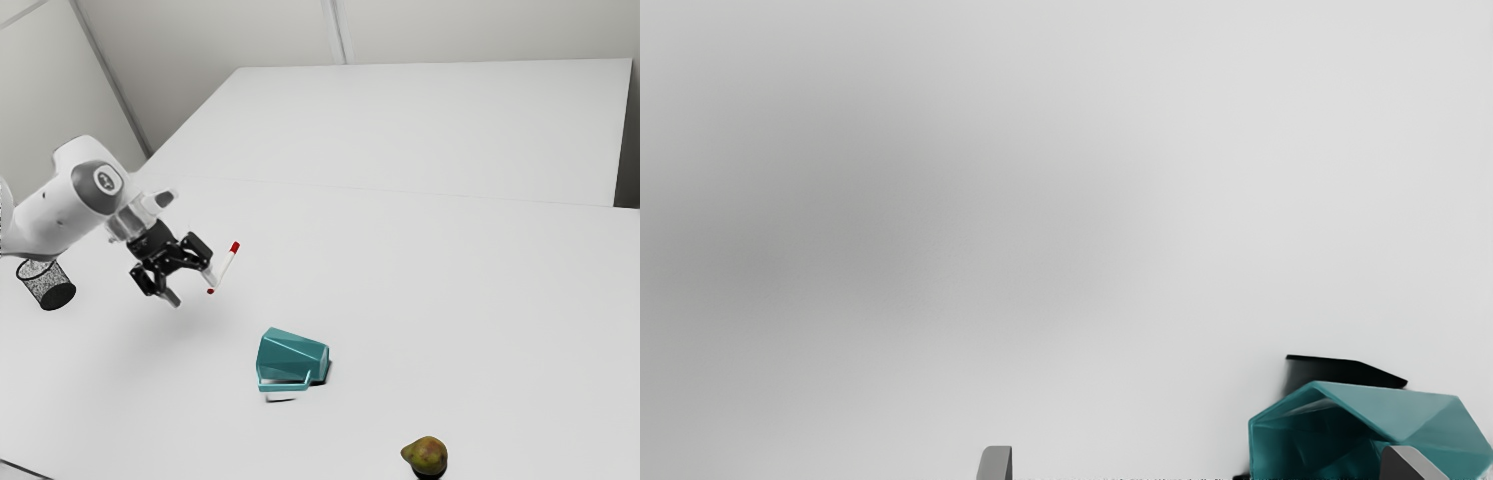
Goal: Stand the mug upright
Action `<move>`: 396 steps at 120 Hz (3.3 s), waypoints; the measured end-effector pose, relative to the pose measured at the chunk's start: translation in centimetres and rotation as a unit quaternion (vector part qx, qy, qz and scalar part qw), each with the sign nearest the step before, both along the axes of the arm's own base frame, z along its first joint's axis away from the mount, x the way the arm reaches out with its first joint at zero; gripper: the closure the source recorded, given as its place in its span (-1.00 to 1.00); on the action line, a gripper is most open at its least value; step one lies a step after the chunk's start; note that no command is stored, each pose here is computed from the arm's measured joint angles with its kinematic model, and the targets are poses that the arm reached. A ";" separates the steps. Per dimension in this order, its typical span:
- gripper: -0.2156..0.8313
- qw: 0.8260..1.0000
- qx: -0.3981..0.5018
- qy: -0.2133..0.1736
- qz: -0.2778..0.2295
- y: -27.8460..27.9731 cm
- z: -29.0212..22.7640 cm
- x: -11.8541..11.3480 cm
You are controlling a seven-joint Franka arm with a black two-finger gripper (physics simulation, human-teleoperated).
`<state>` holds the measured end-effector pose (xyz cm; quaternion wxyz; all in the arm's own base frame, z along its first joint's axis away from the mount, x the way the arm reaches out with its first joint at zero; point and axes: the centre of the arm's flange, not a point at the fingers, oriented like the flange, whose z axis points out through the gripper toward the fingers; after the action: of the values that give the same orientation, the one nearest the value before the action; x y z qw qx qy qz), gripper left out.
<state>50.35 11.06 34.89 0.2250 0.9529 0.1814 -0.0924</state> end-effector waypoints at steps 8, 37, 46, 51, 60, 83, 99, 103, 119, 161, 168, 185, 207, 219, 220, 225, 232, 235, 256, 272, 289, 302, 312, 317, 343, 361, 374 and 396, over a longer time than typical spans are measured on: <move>-0.59 1.000 -0.019 0.006 -0.008 -1.4 -1.0 0.1; -0.59 0.996 -0.083 0.021 -0.004 -3.8 -4.0 -1.5; -0.59 0.995 -0.098 0.021 -0.001 -4.4 -4.4 -1.8; -0.59 0.994 -0.105 0.018 -0.001 -4.8 -4.4 -1.8; -0.59 0.993 -0.114 0.015 -0.004 -5.4 -4.4 -1.8; -0.59 0.992 -0.128 0.011 -0.013 -6.6 -4.7 -2.1; -0.59 0.990 -0.140 0.011 -0.012 -7.7 -5.3 -2.7; -0.59 0.990 -0.142 0.011 -0.012 -8.1 -5.5 -2.9; -0.59 0.989 -0.149 0.005 -0.005 -9.5 -6.0 -3.3; -0.59 0.986 -0.162 -0.017 0.016 -11.5 -5.9 -3.6; -0.59 0.986 -0.164 -0.020 0.016 -12.1 -5.9 -3.6; -0.59 0.985 -0.168 -0.025 0.018 -13.6 -5.8 -3.4; -0.30 0.984 -0.172 -0.028 0.022 -14.5 -5.7 -3.2; 0.02 0.984 -0.174 -0.032 0.029 -14.0 -5.5 -3.1; 0.05 0.984 -0.174 -0.033 0.029 -14.0 -5.4 -3.1; 0.22 0.984 -0.174 -0.034 0.033 -13.7 -5.4 -3.1; 0.41 0.984 -0.174 -0.034 0.036 -13.5 -5.4 -3.1; 0.48 0.984 -0.174 -0.035 0.037 -13.4 -5.4 -3.1; 0.74 0.983 -0.176 -0.039 0.032 -13.9 -4.8 -3.0; 0.83 0.982 -0.182 -0.045 0.020 -14.9 -3.7 -3.1; 0.88 0.982 -0.178 -0.060 -0.006 -16.0 -1.6 -3.2; 0.89 0.985 -0.154 -0.075 -0.028 -15.7 -0.1 -3.3; 0.90 0.987 -0.130 -0.085 -0.031 -14.4 0.5 -3.2; 0.90 0.989 -0.116 -0.088 -0.033 -13.7 0.7 -3.1; 0.91 0.993 -0.040 -0.098 -0.058 -12.5 1.6 -2.7; 0.91 0.990 0.026 -0.105 -0.086 -12.3 2.4 -2.1; 0.91 0.983 0.082 -0.117 -0.113 -12.4 3.8 -1.1; 0.91 0.976 0.134 -0.117 -0.125 -13.0 5.4 -0.2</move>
<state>50.15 -1.96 40.32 0.1012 0.9937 0.0440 0.0177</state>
